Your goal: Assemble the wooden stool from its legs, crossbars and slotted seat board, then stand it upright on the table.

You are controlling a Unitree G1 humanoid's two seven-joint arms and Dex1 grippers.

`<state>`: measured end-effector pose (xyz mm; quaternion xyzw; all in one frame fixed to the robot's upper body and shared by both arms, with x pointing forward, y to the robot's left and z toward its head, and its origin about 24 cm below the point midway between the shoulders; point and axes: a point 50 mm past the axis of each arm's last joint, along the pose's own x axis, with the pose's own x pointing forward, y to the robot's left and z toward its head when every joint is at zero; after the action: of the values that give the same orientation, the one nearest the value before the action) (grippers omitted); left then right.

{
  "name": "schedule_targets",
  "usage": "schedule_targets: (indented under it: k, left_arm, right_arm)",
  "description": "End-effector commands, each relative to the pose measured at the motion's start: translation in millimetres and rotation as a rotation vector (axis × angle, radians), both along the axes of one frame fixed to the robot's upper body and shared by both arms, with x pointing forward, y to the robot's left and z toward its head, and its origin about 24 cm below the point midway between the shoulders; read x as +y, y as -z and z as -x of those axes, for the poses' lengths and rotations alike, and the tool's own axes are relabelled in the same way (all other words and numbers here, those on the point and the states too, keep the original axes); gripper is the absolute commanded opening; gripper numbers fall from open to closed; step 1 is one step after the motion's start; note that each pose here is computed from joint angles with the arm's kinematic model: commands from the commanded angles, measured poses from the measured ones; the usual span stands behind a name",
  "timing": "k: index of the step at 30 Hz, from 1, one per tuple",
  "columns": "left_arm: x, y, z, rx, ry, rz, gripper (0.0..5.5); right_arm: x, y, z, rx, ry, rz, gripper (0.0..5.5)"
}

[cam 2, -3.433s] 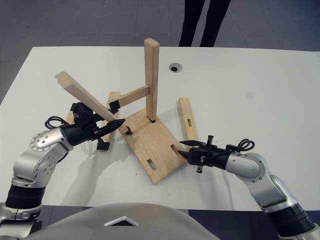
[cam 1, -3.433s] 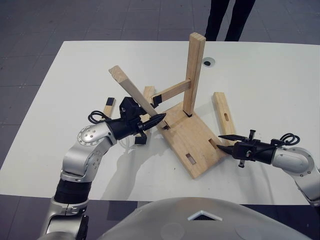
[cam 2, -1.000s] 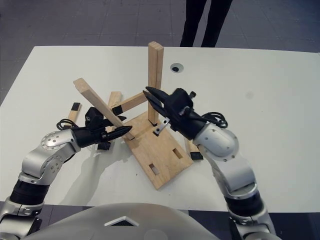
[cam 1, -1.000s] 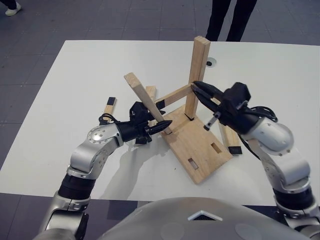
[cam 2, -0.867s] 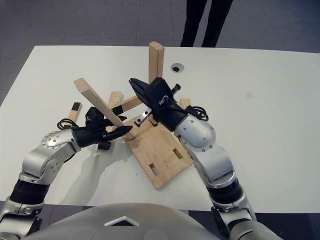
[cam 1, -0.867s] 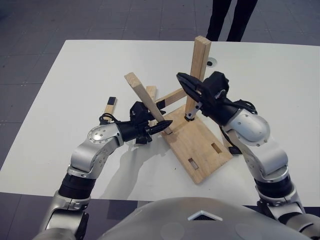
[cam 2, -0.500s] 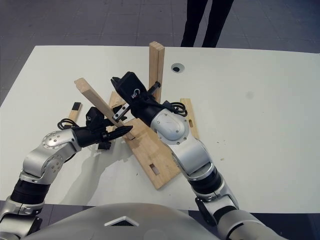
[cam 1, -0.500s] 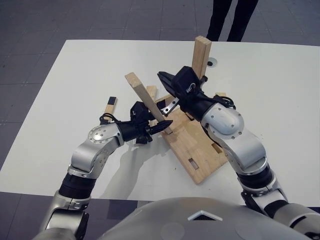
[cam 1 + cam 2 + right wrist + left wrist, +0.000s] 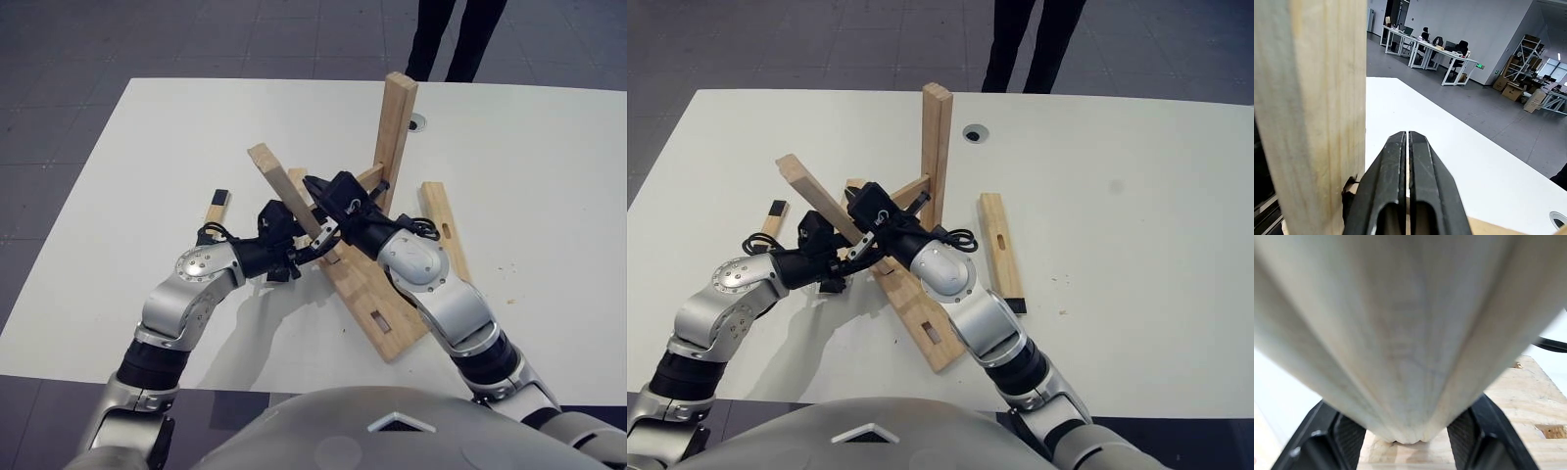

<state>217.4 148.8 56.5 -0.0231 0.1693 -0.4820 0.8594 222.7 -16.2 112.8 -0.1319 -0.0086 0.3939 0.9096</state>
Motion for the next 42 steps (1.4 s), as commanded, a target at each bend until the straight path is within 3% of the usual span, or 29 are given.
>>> schedule_targets:
  k: [1, 6, 12, 18, 22, 27, 31, 34, 42]
  left_arm:
    - [3.4, 58.0, 33.8, 0.3, 0.023, -0.178, 2.05]
    - [3.1, 59.0, 32.4, 0.299, 0.025, -0.177, 2.05]
    - [4.2, 59.8, 33.1, 0.303, 0.026, -0.179, 2.05]
    - [3.7, 61.0, 34.6, 0.307, 0.031, -0.181, 2.05]
    - [5.9, 60.7, 35.2, 0.309, 0.032, -0.191, 2.05]
    - [8.5, 58.9, 33.8, 0.307, 0.028, -0.195, 2.05]
    - [11.2, 58.5, 32.5, 0.308, 0.024, -0.199, 2.05]
    - [15.1, 55.1, 29.3, 0.299, 0.017, -0.201, 2.05]
    - [15.8, 42.6, 21.7, 0.239, 0.027, -0.146, 2.05]
  right_arm:
    - [-18.5, 74.2, 22.0, 0.357, 0.001, 0.19, 0.1]
    - [-12.3, 44.1, 16.6, 0.232, -0.013, 0.045, 0.1]
    - [-28.4, -50.5, 8.2, -0.15, 0.05, -0.433, 0.1]
    - [-47.0, -65.5, 9.8, -0.222, 0.082, -0.5, 0.1]
    - [-81.4, -58.4, 20.5, -0.217, 0.111, -0.378, 0.1]
    - [-161.0, -4.7, 47.0, 0.103, 0.001, 0.084, 0.1]
    - [-202.3, 19.8, 63.4, 0.291, -0.07, 0.307, 0.1]
    - [-209.7, 35.3, 52.3, 0.332, -0.03, 0.368, 0.1]
    - [-194.1, 60.6, 31.3, 0.373, -0.065, 0.42, 0.1]
